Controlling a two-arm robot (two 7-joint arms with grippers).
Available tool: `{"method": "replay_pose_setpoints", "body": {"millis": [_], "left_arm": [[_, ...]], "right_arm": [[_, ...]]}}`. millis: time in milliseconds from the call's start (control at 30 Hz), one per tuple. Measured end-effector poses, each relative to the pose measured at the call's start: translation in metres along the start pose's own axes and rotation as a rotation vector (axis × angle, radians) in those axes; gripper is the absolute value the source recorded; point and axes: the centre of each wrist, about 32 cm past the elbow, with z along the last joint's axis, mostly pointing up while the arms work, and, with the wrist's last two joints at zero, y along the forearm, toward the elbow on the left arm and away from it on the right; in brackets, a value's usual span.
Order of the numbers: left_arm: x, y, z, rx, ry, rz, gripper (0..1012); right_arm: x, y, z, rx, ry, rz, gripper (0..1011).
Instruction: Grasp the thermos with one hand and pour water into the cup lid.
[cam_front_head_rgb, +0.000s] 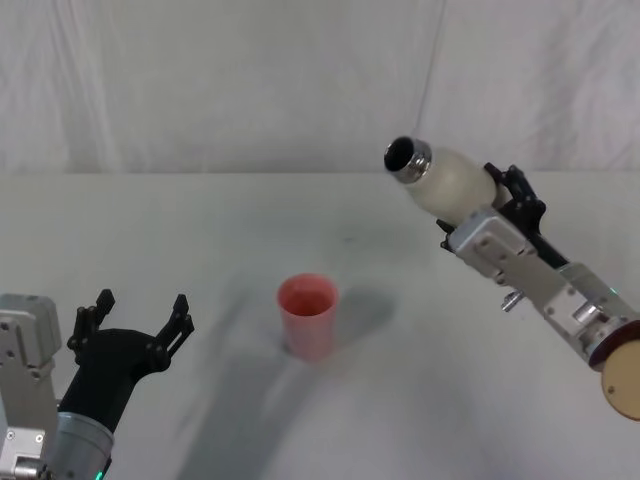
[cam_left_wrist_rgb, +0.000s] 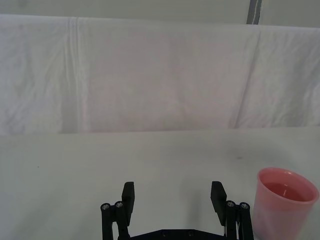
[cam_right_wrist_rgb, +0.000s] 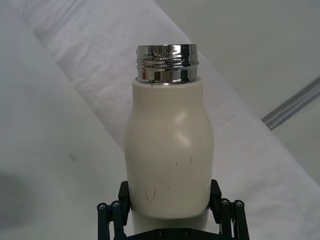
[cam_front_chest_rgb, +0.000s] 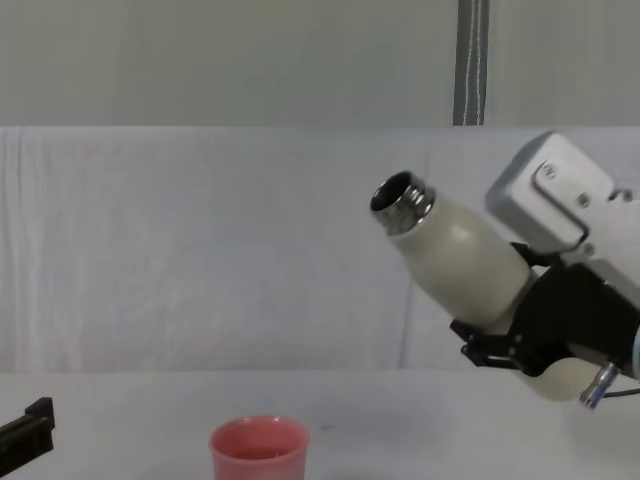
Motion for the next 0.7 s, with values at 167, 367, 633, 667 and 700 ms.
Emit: {"method": "replay_pose_setpoints", "body": {"millis": [167,367,633,667,700], "left_arm": [[0.0000,0.000,0.000,0.000,0.000,0.000,1001],[0.0000,0.000,0.000,0.000,0.000,0.000,1001],[0.0000,0.000,0.000,0.000,0.000,0.000,1001],[0.0000,0.000,0.000,0.000,0.000,0.000,1001],[0.0000,0.000,0.000,0.000,0.000,0.000,1001]], "right_arm": [[-0.0044,0.004,0.002,-0.005,-0.062,0.016,950],[-0.0127,0.008,0.006,-0.005,-0.150,0.041,950],[-0.0212,0.010,0.007,-0.004,-0.214,0.071,950],[-0.0219,0.010,0.007,-0.004,-0.219,0.073,950],[-0.0236,0.010,0.007,-0.004,-0.233,0.078,950]]}}
